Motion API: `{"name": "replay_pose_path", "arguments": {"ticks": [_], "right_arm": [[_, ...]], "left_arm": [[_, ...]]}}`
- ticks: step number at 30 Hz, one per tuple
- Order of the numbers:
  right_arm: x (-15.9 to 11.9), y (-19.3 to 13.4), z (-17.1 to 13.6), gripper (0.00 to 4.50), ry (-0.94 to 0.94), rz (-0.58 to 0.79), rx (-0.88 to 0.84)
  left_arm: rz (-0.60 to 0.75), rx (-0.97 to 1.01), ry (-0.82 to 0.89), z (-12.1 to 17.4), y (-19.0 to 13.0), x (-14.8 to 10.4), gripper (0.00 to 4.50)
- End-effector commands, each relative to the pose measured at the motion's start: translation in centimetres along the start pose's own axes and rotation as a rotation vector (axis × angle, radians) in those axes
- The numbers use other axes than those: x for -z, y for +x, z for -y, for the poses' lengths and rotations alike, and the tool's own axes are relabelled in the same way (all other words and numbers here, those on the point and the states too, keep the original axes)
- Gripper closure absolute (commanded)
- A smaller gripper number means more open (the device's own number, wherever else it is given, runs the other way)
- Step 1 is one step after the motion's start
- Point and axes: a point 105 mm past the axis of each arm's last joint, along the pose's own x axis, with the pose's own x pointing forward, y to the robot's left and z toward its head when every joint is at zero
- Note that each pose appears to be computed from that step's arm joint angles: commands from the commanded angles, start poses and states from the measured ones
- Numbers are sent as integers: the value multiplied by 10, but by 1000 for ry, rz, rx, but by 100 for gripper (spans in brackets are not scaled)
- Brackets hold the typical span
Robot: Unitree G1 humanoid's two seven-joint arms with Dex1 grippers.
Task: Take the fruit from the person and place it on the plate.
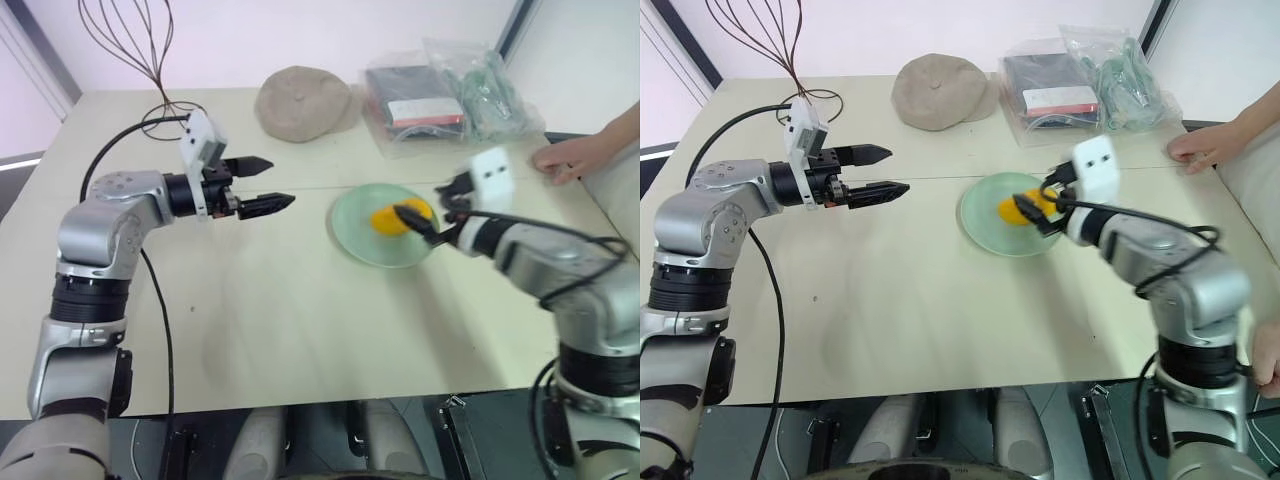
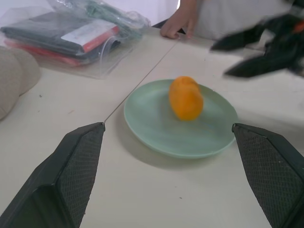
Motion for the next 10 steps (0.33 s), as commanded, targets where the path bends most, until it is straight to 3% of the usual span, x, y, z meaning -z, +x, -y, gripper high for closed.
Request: {"name": "replay_pose_path", "arguments": {"ticks": [1,5,10], "right_arm": [[-33,-44,-7,5,-119,77,-89],[-32,-76,-15,5,-167,48,-156],[-31,-91,-13,5,-147,54,-150]], "left_arm": [[26,33,42,7,-2,-12,0],[22,48,40,7,-3,-11,0],[27,60,38,8,-3,-12,0]]}}
